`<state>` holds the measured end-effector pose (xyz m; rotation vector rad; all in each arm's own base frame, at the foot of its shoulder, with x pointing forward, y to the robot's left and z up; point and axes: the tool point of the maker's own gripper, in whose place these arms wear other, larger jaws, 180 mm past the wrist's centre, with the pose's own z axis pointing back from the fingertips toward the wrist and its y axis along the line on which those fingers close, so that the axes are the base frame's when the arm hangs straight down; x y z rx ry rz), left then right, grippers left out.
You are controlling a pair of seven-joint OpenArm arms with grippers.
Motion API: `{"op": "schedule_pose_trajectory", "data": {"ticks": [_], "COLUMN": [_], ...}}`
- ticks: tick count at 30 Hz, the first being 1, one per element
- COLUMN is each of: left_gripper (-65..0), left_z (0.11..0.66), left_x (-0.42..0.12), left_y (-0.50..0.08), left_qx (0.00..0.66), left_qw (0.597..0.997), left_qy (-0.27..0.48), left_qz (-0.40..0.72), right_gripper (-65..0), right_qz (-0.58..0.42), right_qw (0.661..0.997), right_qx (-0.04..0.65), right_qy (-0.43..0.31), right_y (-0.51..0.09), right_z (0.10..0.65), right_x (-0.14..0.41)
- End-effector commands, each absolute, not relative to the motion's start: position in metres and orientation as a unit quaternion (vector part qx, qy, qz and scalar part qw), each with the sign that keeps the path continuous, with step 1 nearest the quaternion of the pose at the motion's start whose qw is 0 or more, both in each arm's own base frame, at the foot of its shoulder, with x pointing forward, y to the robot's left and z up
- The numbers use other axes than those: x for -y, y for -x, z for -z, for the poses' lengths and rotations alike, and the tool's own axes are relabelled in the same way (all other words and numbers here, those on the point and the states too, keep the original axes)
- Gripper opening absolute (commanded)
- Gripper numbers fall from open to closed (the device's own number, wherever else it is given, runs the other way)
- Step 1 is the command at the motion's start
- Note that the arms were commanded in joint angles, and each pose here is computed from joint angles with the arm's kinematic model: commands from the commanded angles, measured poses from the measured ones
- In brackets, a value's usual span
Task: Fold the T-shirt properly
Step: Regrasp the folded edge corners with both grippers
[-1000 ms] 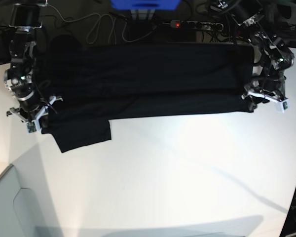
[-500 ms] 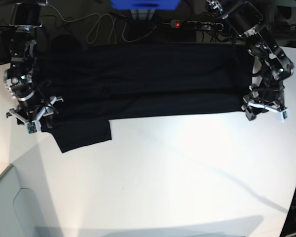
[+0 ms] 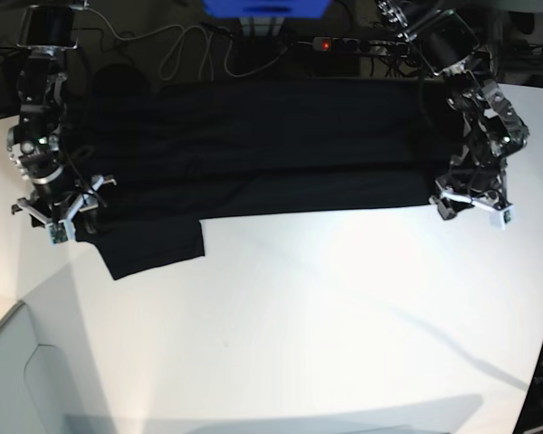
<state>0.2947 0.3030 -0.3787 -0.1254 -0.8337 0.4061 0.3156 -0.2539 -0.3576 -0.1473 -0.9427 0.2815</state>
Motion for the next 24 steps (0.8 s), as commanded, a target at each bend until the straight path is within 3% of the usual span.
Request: {"op": "schedule_pose_trajectory", "data": {"ticks": [1,8,24], "left_gripper": [-42.5,-65.0,-65.0], "left_z": [0.364,0.363,0.347], "left_x": [-0.310,-0.310,-0.308], "left_y": [-0.304,-0.302,-0.297], "left_qx": [0.426,0.427,0.440], "left_qw": [0.883,0.882,0.880], "left_qy": [0.055,0.053,0.038], "left_qz": [-0.191,-0.191,-0.175], "right_gripper": [-35.6,-35.6,-35.3], "right_qz": [-0.138,-0.137,-0.137], "right_qw": [0.866,0.865,0.864], "right_qx": [0.476,0.477,0.479], "right_qy": [0.075,0.076,0.076], "right_y": [-0.325,-0.326,-0.327], "right_z": [0.342,0.341,0.340], "right_x": [0.255,0.256,0.256]}}
